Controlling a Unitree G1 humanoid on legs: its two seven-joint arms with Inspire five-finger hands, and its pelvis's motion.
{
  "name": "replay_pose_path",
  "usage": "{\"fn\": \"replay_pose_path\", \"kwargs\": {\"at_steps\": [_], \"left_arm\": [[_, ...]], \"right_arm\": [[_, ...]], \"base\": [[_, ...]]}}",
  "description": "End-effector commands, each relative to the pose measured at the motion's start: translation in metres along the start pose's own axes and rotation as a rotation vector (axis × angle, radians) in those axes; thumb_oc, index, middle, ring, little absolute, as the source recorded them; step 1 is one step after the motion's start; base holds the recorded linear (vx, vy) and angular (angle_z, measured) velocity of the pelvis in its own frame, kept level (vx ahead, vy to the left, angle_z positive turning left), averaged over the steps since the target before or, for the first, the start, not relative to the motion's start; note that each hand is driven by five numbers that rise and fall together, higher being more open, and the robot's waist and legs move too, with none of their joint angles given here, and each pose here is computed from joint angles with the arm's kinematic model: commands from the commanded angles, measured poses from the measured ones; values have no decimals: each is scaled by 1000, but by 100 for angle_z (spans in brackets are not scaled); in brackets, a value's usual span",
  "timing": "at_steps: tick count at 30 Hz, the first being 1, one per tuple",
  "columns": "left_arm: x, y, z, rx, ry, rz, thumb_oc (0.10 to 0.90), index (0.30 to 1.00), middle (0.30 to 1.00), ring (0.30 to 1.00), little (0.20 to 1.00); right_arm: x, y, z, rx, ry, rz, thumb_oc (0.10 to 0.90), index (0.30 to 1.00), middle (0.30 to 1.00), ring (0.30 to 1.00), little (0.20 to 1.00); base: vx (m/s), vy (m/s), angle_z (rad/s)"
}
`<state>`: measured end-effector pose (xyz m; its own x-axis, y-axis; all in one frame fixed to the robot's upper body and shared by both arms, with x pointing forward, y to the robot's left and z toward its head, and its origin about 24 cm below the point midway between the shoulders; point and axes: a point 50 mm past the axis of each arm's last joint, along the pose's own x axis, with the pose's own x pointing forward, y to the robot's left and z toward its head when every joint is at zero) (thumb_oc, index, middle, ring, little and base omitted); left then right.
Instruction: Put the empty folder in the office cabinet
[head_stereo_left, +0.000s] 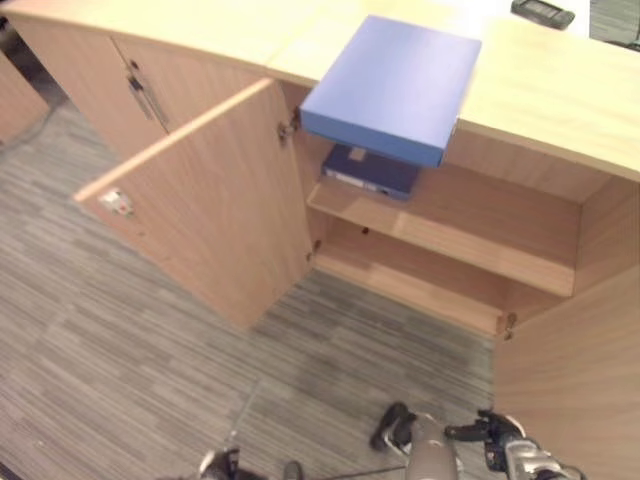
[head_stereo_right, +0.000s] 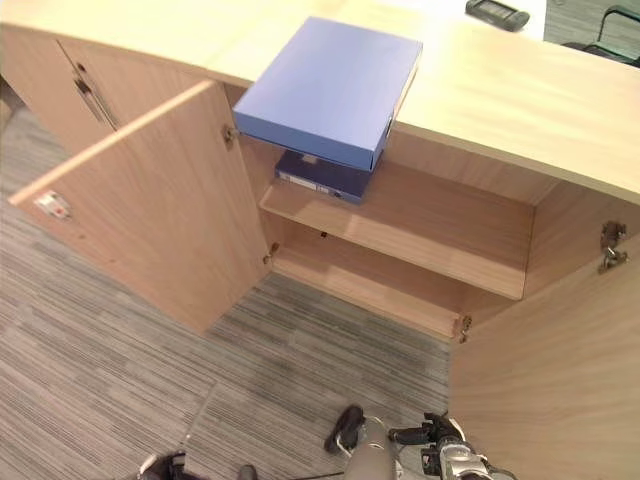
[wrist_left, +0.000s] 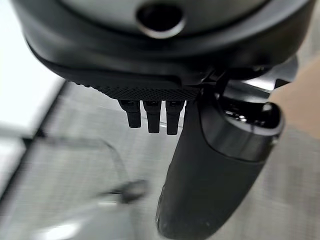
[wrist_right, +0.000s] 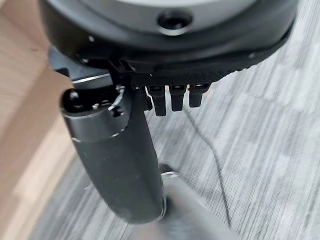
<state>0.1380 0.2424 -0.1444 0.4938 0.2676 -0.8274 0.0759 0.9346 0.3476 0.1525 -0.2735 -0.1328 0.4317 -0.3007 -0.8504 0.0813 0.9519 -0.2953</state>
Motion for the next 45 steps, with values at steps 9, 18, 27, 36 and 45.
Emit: {"fn": "replay_pose_path", "kwargs": {"at_steps": [9,18,27,36,45], "left_arm": [[-3,4,1,-83,-60,-7,800,900,900,900,900],[-18,11,20,-158,-244,-97,800,900,900,900,900],[-21,19,12,-106,-229,-99,800,900,900,900,900],[-17,20,-1,-125,-164,-51,800,900,900,900,900],[-23,24,15,-181,-249,-53,800,900,900,900,900]], "right_arm": [[-4,-1,-36,-88,115,15,800,900,900,900,900],[-4,8,-33,-167,74,65,800,900,900,900,900],[-13,15,-73,-193,196,104,800,900,900,900,900],[-12,32,-63,-180,147,142,800,900,900,900,900],[-12,34,-65,-193,146,154,800,900,900,900,900]], "base": [[187,-254,-49],[143,78,-101],[88,100,-20],[12,37,-3],[-4,-32,1]]}}
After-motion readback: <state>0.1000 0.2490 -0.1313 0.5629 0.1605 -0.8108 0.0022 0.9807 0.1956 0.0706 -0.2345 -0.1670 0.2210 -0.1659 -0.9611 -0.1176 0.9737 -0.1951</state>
